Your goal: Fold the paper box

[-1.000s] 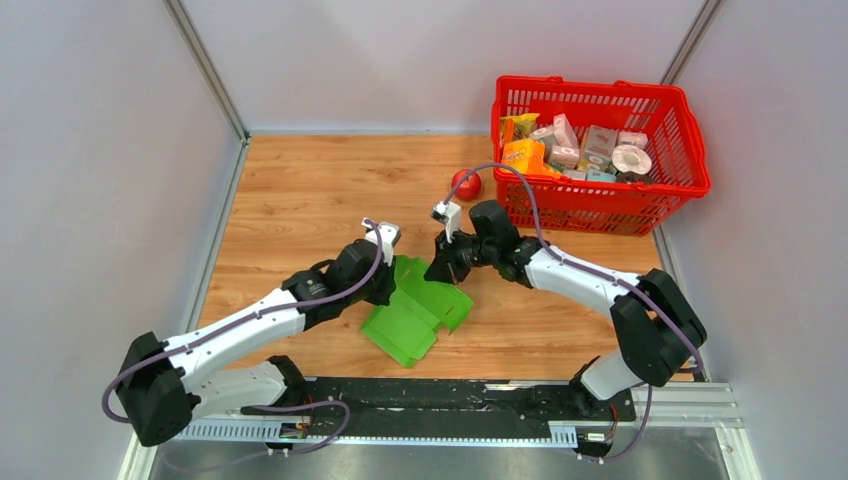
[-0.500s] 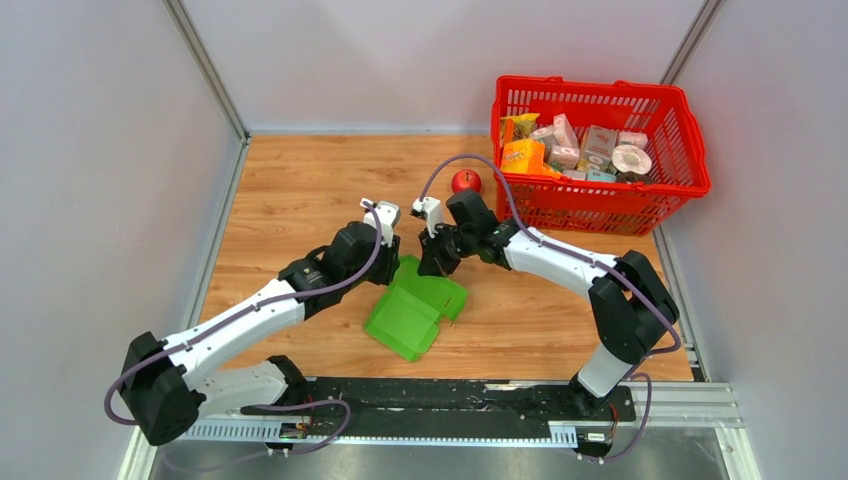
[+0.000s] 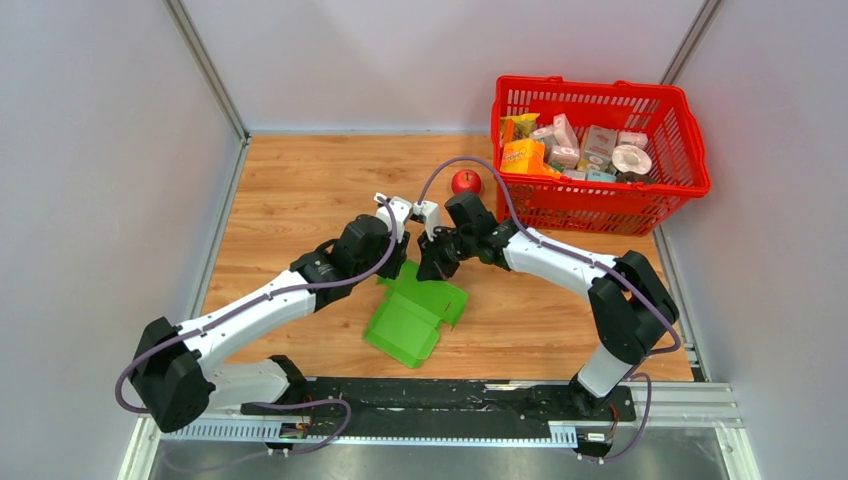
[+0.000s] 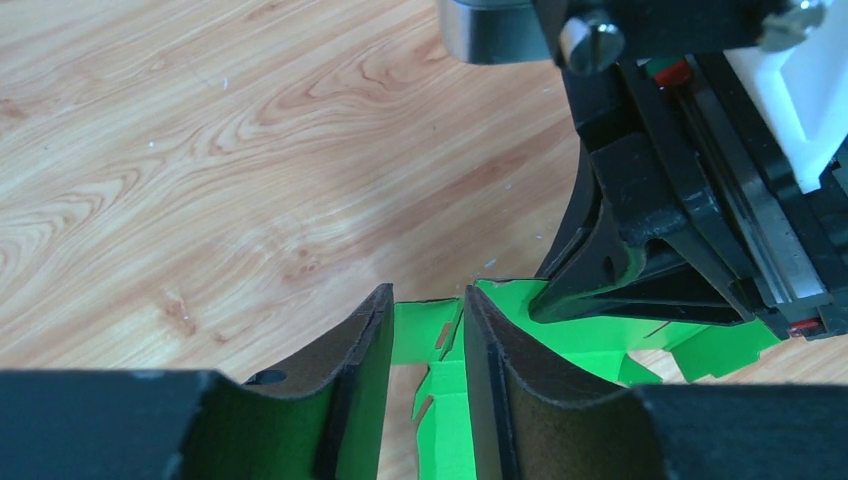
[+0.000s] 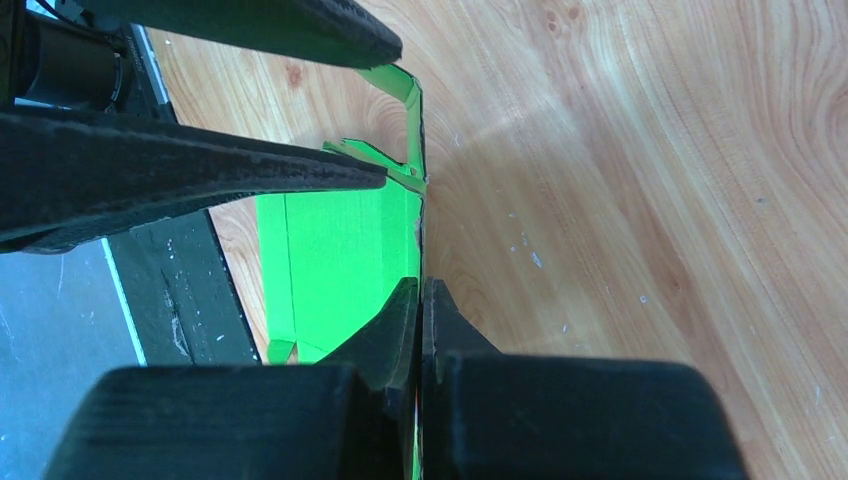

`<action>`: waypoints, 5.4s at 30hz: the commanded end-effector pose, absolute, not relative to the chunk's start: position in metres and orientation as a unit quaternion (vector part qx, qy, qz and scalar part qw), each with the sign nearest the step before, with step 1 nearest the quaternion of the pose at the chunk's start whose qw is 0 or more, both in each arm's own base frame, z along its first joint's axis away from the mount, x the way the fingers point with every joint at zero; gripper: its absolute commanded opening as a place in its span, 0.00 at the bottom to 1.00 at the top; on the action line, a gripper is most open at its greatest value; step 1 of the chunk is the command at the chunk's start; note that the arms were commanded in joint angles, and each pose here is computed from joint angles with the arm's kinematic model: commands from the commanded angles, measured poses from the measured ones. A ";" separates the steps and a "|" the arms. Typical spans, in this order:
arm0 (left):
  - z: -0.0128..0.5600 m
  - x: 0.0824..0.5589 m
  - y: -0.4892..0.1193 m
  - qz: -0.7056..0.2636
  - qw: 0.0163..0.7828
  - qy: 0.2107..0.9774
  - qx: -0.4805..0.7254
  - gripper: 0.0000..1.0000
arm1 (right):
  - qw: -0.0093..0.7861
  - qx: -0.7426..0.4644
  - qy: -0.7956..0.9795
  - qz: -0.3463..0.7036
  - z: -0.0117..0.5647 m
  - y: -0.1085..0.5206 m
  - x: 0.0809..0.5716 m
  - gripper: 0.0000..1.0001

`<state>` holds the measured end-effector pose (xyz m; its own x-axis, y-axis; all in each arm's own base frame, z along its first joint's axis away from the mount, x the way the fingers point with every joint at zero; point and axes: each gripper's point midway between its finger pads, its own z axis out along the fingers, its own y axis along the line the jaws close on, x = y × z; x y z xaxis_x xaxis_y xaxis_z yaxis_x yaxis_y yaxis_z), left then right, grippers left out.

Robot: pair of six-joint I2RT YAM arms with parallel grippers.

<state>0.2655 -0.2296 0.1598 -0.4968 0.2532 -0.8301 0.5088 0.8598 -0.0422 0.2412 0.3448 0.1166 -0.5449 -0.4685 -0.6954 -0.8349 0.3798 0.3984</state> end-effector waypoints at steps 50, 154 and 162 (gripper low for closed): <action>0.152 0.297 -0.207 -0.199 0.612 0.765 0.003 0.00 | 0.186 0.381 0.779 0.463 0.211 0.334 0.291 0.50; 0.076 0.271 -0.211 -0.186 0.495 0.839 0.129 0.40 | 0.186 0.369 0.758 0.505 0.120 0.339 0.313 0.00; 0.073 0.259 -0.190 -0.183 0.523 0.826 0.103 0.48 | 0.187 0.369 0.762 0.498 0.106 0.340 0.316 0.00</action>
